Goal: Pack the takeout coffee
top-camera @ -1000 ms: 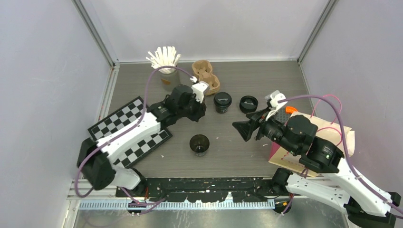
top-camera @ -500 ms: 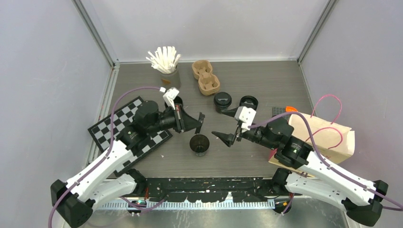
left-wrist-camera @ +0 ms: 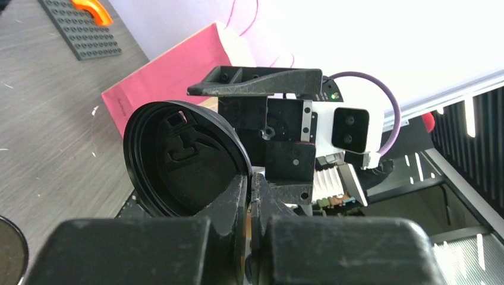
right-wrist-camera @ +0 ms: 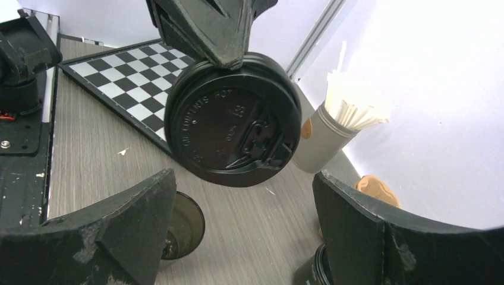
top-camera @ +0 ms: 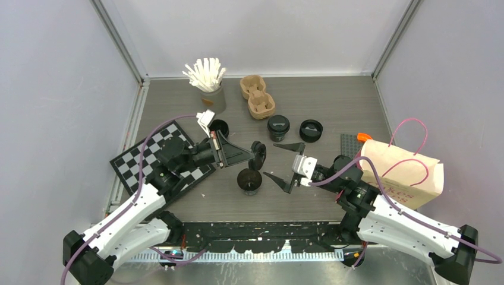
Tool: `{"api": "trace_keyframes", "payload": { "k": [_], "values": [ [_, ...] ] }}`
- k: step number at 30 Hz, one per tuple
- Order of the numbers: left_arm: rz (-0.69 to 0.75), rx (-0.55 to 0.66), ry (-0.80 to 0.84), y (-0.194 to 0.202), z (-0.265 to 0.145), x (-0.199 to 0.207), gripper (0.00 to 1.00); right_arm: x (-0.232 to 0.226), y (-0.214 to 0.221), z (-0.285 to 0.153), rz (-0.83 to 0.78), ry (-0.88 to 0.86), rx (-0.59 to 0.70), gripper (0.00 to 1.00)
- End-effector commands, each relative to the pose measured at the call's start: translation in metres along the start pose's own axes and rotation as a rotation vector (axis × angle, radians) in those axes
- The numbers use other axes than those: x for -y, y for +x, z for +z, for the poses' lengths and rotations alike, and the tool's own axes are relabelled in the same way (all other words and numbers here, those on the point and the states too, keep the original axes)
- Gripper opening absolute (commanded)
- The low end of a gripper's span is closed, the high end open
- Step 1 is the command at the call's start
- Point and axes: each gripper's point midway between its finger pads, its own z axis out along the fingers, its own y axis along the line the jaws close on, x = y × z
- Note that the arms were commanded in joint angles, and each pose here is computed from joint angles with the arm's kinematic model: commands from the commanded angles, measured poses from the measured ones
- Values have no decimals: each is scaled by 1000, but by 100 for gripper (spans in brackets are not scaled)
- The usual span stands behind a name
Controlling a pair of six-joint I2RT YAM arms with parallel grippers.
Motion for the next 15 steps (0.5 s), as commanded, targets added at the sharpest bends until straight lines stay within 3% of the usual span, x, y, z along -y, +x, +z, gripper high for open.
{"api": "trace_keyframes", "payload": {
  "k": [1,15],
  "values": [
    [-1,-15,121,0,-2,25,0,13,-38,6,-67,20,116,89],
    [2,-34,121,5,-2,20,0,11,-32,15,-78,5,85,90]
  ]
}}
